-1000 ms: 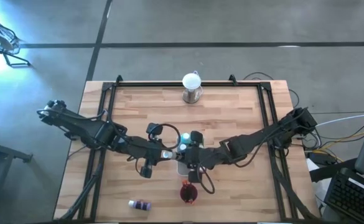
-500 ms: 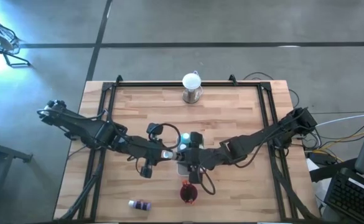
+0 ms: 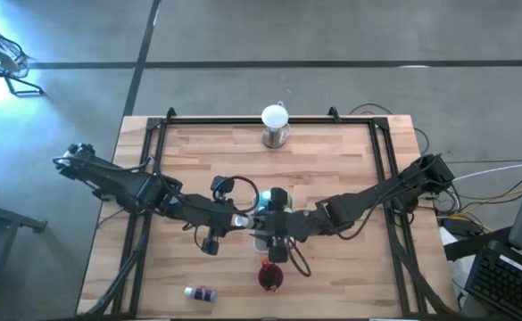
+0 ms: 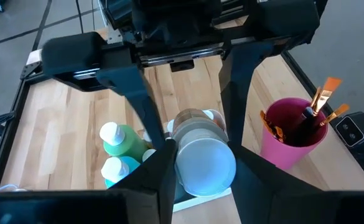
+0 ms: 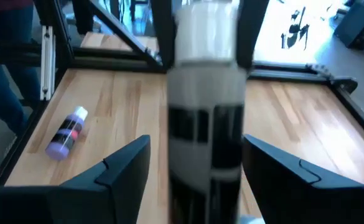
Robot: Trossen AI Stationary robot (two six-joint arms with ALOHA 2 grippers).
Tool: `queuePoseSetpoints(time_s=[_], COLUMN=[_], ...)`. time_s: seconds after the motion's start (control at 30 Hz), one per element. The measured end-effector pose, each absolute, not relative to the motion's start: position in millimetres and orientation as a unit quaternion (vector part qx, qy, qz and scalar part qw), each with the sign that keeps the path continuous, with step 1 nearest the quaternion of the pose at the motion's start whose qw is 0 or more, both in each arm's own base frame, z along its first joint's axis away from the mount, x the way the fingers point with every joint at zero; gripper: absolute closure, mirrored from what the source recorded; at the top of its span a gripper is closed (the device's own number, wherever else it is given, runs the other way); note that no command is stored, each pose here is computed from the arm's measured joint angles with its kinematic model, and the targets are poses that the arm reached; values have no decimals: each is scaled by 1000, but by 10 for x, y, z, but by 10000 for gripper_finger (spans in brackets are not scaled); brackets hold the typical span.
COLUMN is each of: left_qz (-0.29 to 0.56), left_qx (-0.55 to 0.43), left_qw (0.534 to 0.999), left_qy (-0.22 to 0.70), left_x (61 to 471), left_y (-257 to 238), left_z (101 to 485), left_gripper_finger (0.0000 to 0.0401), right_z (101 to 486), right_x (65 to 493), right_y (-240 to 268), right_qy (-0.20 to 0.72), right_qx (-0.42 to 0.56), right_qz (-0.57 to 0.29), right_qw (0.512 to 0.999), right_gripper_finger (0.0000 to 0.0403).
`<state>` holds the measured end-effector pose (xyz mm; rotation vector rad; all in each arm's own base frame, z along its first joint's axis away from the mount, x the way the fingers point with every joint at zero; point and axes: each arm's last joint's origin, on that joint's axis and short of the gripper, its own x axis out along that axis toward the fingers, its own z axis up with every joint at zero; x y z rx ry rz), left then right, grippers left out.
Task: Pick & Place Paint Supplies
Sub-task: Put the gray paint bottle into the white bin
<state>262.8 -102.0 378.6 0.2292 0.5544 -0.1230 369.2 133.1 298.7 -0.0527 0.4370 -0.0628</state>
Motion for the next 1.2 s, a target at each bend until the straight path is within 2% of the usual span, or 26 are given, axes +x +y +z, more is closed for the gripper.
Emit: queuePoseSetpoints(time_s=[0.2,0.77,0.93,1.2], left_qz=[-61,-61,-61,-62], left_qx=[113,117,116,114], left_qw=[954,955,956,956], left_qy=[272,265,263,263], left_x=[2628,2632,2630,2629], left_y=[-1021,-1022,-1021,-1022], left_z=[3788,3804,3810,3809], left_gripper_finger=[276,276,276,275], right_z=[3004,3027,3051,3050], right_x=[3717,3734,3738,3739], right_y=[1292,1264,1265,1268], right_qy=[207,205,203,204], right_qx=[-28,-36,-38,-33], right_qz=[-39,-35,-34,-28], right_qw=[977,977,978,978], right_gripper_finger=[170,275,280,261])
